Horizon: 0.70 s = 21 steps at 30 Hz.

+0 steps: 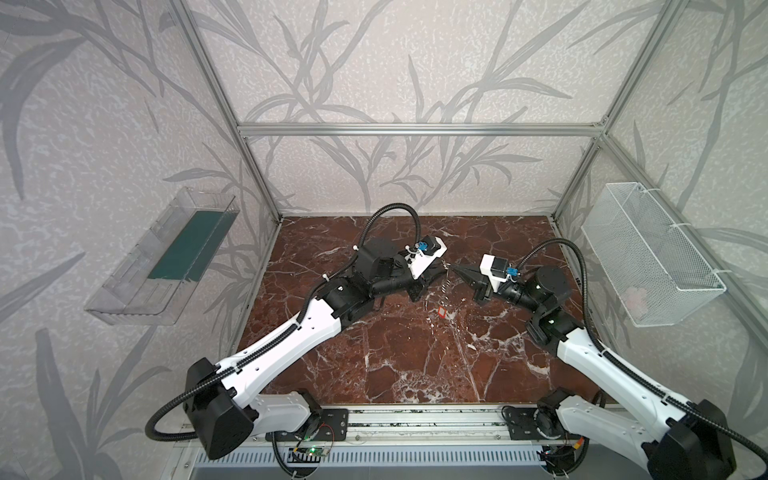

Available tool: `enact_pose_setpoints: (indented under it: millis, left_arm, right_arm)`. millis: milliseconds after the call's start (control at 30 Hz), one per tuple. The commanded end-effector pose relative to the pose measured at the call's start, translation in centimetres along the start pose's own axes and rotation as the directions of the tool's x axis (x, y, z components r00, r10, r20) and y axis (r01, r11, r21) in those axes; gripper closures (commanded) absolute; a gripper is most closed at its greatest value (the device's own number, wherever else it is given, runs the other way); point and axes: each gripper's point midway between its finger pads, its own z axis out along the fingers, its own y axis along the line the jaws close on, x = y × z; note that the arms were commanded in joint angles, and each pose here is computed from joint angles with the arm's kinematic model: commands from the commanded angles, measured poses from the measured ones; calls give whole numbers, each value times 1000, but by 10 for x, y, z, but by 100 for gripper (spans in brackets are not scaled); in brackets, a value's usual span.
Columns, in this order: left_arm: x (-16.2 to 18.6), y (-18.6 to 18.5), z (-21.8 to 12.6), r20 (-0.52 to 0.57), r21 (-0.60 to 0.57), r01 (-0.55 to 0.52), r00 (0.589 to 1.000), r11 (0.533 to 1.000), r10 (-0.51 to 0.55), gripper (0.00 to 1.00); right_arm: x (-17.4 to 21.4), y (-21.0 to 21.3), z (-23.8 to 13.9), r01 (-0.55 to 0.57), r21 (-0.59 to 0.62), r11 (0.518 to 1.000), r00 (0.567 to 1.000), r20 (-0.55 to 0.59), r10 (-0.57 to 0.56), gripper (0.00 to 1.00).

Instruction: Put the keys on the keyring

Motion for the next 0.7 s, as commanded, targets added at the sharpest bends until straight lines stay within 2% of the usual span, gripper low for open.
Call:
enact_pose_setpoints:
  millis: [0, 100, 267, 367, 567, 667]
  left_arm:
    - [-6, -4, 5, 24, 19, 15, 1000, 1000, -15, 72]
    - [-3, -4, 6, 18, 11, 8, 1000, 1000, -9, 66]
    - [-6, 3, 7, 28, -46, -5, 1000, 999, 6, 66]
    - [-9, 7, 7, 39, -79, -18, 999, 997, 21, 72]
    - [-11, 7, 4, 44, -105, -57, 997, 993, 62, 96]
    - [-7, 2, 6, 38, -98, -74, 996, 992, 78, 100]
  right_arm:
    - [-24, -6, 0, 22, 32, 999, 996, 80, -25, 100]
    - [-26, -7, 0, 14, 38, 999, 996, 92, -18, 100]
    - [-28, -7, 1, 17, 32, 999, 994, 104, -20, 100]
    - [-28, -7, 1, 16, 34, 999, 994, 104, -19, 100]
    - [-29, -14, -1, -9, 81, 997, 993, 117, 0, 100]
    - [-29, -23, -3, -36, 135, 990, 992, 124, 19, 100]
